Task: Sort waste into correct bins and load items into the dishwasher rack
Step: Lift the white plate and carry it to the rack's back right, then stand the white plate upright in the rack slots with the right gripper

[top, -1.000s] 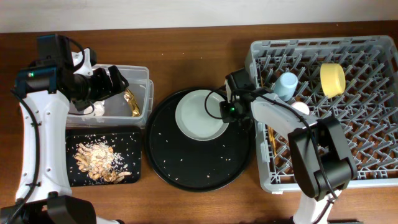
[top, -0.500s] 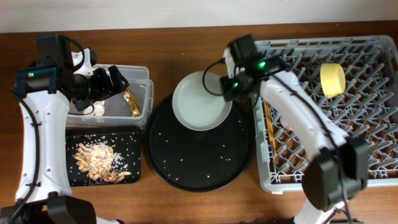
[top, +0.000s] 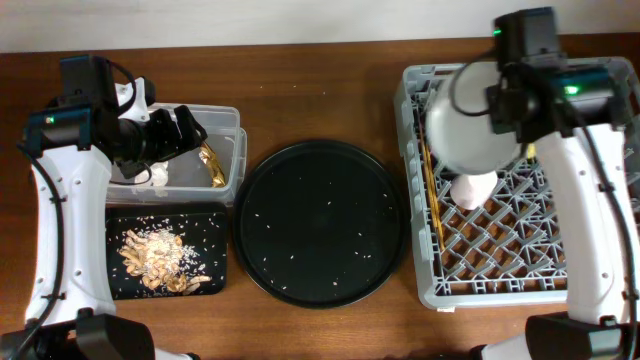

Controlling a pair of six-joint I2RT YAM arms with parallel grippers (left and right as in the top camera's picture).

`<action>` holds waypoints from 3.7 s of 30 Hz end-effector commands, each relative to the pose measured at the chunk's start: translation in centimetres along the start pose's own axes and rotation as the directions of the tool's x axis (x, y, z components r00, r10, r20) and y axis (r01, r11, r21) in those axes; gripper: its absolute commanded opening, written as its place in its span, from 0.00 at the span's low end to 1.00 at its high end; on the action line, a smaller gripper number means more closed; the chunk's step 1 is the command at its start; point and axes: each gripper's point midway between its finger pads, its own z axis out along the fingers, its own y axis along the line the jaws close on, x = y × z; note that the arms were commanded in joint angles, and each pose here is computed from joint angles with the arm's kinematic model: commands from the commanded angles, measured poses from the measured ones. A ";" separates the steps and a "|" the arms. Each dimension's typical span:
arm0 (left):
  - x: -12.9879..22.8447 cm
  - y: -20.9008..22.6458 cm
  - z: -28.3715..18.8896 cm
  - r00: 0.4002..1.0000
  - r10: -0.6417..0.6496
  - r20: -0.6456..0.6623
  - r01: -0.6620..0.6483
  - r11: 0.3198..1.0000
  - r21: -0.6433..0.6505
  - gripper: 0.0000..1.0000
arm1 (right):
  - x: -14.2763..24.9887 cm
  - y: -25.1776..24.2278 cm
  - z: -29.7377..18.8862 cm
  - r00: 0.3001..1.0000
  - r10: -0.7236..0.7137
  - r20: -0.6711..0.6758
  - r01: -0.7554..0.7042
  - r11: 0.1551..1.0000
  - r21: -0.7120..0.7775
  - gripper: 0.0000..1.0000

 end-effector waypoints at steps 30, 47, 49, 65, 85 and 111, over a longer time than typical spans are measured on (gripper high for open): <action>0.0 -0.2 -0.7 1.000 0.000 0.019 0.000 1.000 0.000 0.99 | 2.7 -5.2 8.8 0.938 -0.129 -0.322 0.221 0.937 0.269 0.04; 0.0 -0.2 -0.7 1.000 0.000 0.019 0.000 1.000 0.000 0.99 | 2.1 -1.0 10.4 0.940 -0.177 -0.290 0.223 0.966 0.133 0.14; 0.0 -0.2 -0.7 1.000 0.000 0.019 0.000 1.000 0.000 0.99 | 1.7 -0.2 10.4 0.946 -0.178 -0.270 0.213 0.971 0.108 0.17; 0.0 -0.2 -0.7 1.000 0.000 0.019 0.000 1.000 0.000 0.99 | 0.9 1.3 10.0 0.954 -0.189 -0.232 0.211 0.975 0.074 0.75; 0.0 -0.2 -0.7 1.000 0.000 0.019 0.000 1.000 0.000 0.99 | -1.7 9.8 0.1 0.998 0.056 -0.020 -0.057 0.793 -0.606 0.98; 0.0 -0.2 -0.7 1.000 0.000 0.019 0.000 1.000 0.000 0.99 | -2.0 8.0 -3.4 0.993 0.102 0.062 -0.044 0.794 -0.606 0.98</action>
